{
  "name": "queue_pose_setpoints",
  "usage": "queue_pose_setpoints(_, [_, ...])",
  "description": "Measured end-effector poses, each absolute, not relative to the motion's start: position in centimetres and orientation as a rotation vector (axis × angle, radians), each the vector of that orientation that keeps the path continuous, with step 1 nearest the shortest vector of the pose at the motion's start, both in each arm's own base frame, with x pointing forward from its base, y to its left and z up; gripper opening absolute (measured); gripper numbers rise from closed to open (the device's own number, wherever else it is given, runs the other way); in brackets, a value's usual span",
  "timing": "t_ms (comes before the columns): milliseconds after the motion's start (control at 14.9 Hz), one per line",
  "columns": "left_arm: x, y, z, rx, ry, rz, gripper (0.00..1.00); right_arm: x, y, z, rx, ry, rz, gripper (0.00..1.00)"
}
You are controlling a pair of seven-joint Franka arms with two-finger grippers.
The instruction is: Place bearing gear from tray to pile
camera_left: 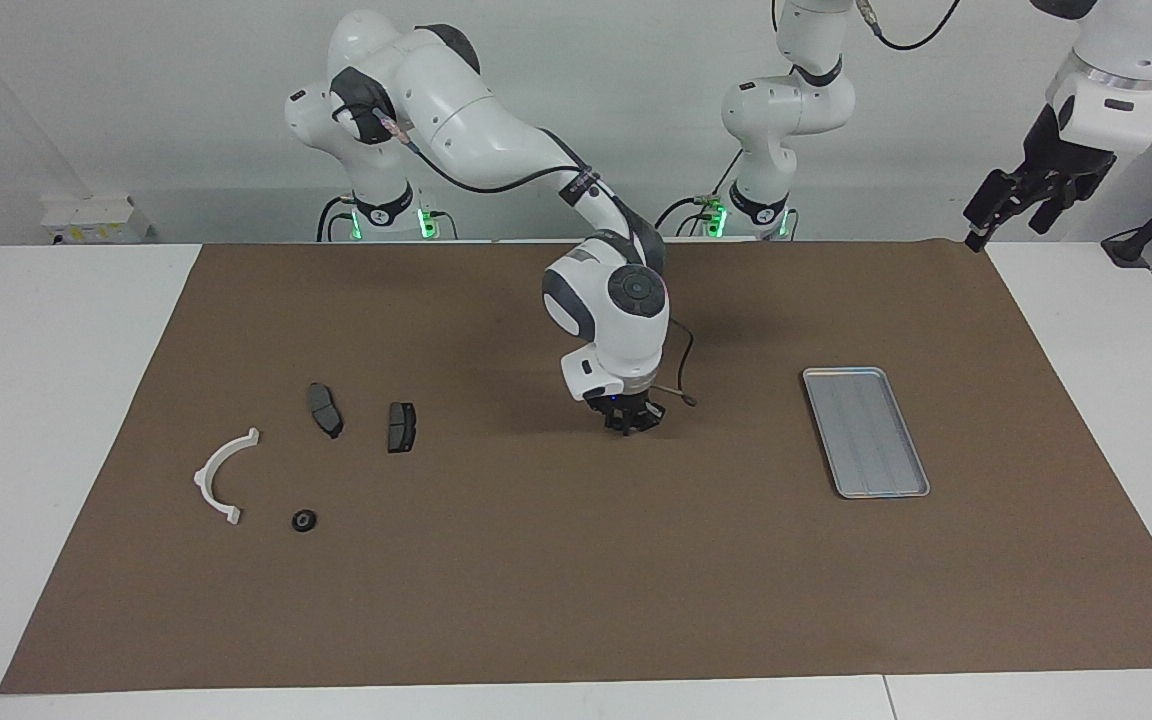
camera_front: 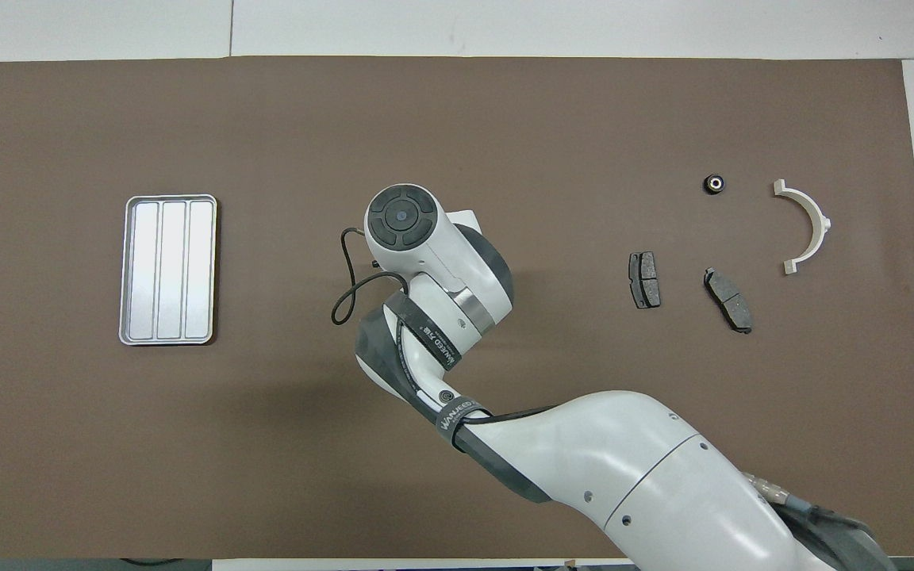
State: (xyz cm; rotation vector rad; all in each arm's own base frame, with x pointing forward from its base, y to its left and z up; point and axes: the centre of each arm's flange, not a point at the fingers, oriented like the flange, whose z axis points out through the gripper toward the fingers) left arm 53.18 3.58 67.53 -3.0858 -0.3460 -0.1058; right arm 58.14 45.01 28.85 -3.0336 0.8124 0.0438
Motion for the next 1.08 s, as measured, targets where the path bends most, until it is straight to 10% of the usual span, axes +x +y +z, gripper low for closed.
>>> queue_pose_setpoints(538, [52.0, 3.2, 66.4, -3.085, -0.329, -0.018, 1.0, 58.7, 43.2, 30.0, -3.099, 0.793, 0.099, 0.24])
queue_pose_setpoints(1076, [48.8, 0.5, 63.3, -3.079, -0.25, 0.119, 1.0, 68.6, 18.8, 42.5, -3.178, 0.102, 0.114, 0.24])
